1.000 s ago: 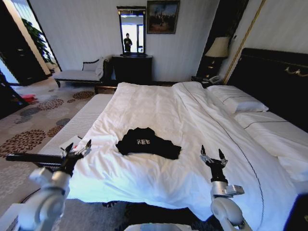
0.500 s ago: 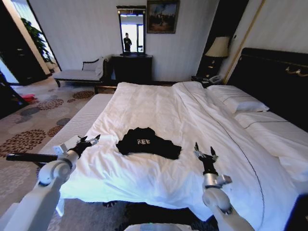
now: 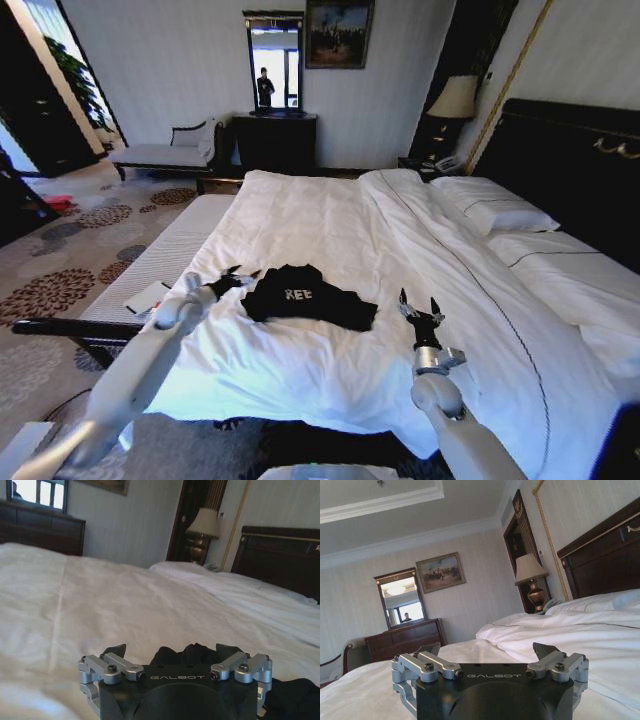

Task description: Fold the clothes on the bed.

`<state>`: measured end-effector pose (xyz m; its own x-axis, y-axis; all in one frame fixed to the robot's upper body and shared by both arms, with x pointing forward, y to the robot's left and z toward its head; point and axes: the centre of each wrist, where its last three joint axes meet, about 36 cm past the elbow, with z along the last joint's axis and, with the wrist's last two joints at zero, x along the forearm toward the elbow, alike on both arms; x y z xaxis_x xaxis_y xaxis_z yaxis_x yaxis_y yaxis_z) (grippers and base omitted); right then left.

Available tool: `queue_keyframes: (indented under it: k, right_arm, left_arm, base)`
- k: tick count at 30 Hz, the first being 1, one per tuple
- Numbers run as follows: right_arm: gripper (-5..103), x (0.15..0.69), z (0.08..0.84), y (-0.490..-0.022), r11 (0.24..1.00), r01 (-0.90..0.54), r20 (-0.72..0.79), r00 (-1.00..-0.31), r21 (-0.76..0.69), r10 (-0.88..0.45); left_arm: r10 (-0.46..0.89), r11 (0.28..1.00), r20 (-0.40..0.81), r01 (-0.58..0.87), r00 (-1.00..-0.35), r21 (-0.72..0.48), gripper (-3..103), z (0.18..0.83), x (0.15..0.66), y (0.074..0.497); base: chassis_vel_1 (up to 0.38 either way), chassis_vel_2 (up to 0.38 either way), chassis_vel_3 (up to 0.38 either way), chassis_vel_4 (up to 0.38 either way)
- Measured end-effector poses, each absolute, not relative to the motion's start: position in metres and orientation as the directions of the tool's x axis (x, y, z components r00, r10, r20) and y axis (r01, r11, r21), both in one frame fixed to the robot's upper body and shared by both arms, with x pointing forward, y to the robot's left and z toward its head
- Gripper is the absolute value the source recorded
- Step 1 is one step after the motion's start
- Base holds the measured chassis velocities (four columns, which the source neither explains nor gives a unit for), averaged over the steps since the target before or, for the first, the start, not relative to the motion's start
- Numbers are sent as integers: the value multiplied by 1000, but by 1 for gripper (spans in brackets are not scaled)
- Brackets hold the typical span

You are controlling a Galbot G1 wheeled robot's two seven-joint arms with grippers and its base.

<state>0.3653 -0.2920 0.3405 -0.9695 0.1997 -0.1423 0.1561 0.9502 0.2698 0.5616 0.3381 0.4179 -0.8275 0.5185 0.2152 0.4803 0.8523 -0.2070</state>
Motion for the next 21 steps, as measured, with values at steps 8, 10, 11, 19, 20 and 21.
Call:
queue_keyframes:
  k: [8, 10, 11, 19, 20, 21]
  right_arm:
    - [100, 371, 339, -295, 951, 161, -143, -969, 262, 203]
    - [100, 372, 339, -293, 951, 159, -142, -969, 266, 202]
    - [100, 372, 339, -293, 951, 159, -142, -969, 266, 202]
    - [100, 375, 336, -287, 948, 160, -138, -969, 277, 204]
    - [100, 375, 336, -287, 948, 160, -138, -969, 277, 204]
    - [100, 375, 336, -288, 948, 160, -139, -969, 275, 204]
  left_arm:
    - [505, 857, 295, 431, -811, -282, 100, 414, 586, 321]
    - [505, 857, 321, 421, -801, -297, 100, 414, 588, 317]
    - [505, 857, 321, 421, -801, -297, 100, 414, 588, 317]
    - [535, 843, 392, 442, -749, -306, 100, 405, 584, 305]
    - [535, 843, 392, 442, -749, -306, 100, 405, 584, 305]
    - [539, 841, 393, 444, -745, -310, 100, 404, 585, 303]
  base:
    - [0, 0, 0, 0]
    - [0, 0, 0, 0]
    - [0, 0, 0, 0]
    - [0, 0, 0, 0]
    - [0, 0, 0, 0]
    - [0, 0, 0, 0]
